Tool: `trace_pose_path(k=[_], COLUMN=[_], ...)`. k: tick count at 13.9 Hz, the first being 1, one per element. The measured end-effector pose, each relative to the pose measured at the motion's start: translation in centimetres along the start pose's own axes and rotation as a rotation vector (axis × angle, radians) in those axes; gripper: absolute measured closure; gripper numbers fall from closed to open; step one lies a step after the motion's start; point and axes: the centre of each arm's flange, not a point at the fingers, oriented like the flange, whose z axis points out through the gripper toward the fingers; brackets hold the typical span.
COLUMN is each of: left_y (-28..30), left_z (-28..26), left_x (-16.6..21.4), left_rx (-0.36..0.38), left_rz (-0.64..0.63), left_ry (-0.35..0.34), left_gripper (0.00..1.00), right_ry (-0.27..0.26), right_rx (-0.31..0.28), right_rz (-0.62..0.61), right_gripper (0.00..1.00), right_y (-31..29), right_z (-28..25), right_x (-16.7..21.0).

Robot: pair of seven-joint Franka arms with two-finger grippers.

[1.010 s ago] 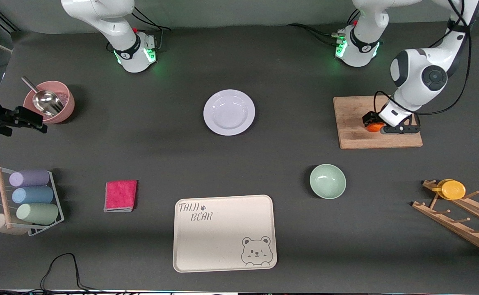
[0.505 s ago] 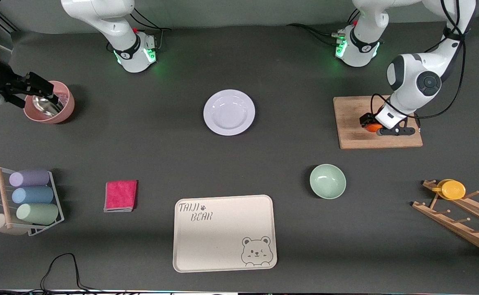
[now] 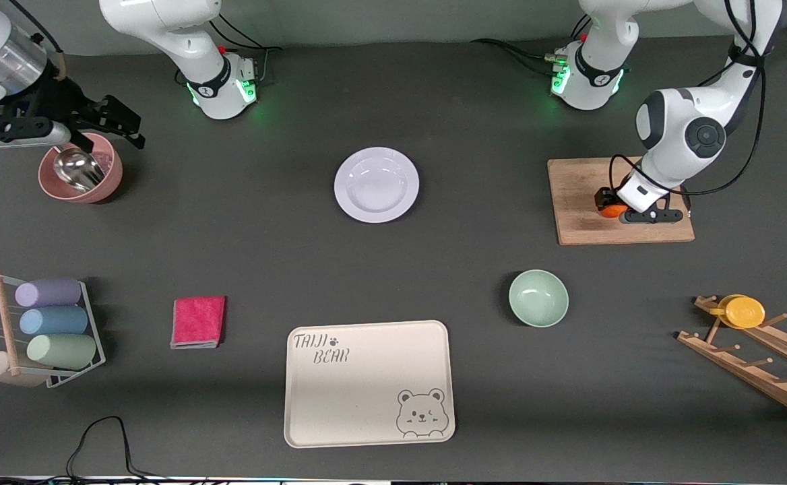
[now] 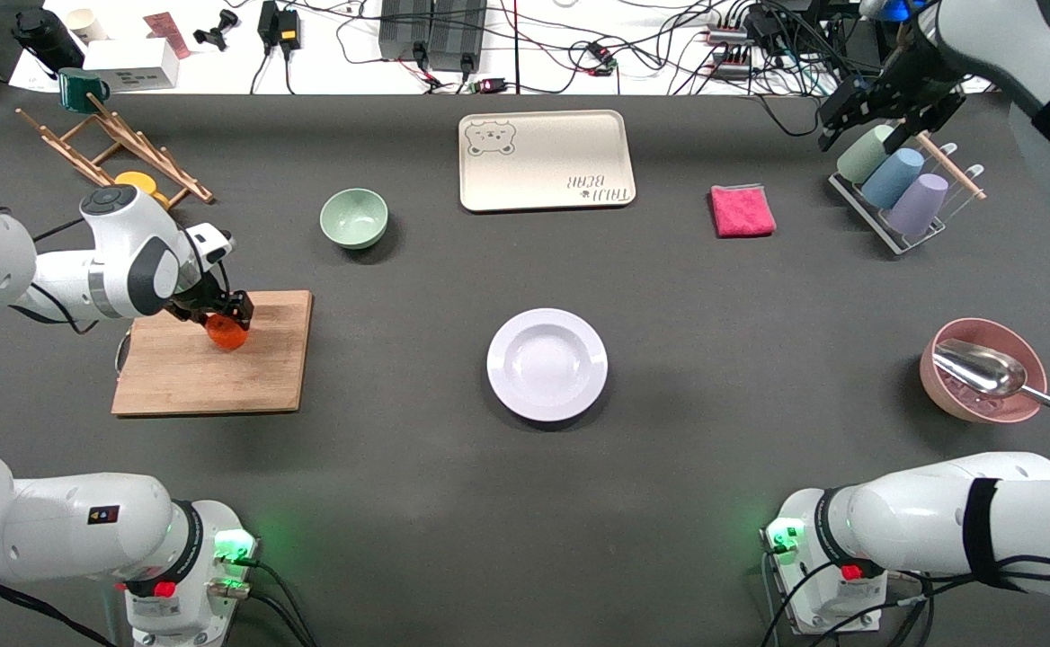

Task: Place orange and plate with both arms
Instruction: 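Close the left gripper on the orange and lift it, then carry the orange with the left gripper over the white plate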

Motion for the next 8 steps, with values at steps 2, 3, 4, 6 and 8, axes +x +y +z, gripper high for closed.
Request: trace_pose_path(k=[2, 3, 4, 6, 8], left_y=[0.6, 1.3, 2.3, 5.2, 9.6], left_z=[-2.2, -4.7, -7.7, -15.5, -22.7], left_x=[1.4, 2.4, 3.5, 5.1, 5.2], left_rx=[0.000, 0.003, 0.008, 0.027, 0.046], left_rz=[-0.019, -0.029, -0.042, -0.081, -0.131], left_ry=[-0.048, -0.080, -0.105, -0.139, -0.167], left_gripper=[0.30, 0.30, 0.30, 0.30, 0.30], right_ry=[-0.014, -0.021, -0.029, -0.060, -0.114], right_rx=[-0.001, -0.002, 0.000, 0.063, 0.200], right_rz=[-0.008, -0.013, -0.013, 0.011, 0.024], right_gripper=[0.00, 0.00, 0.00, 0.00, 0.00], right_y=[-0.4, -0.5, -0.5, 0.3, 2.7], right_z=[0.8, 1.2, 1.5, 2.4, 4.5], right_x=[-1.0, -1.3, -1.5, -1.6, -1.9])
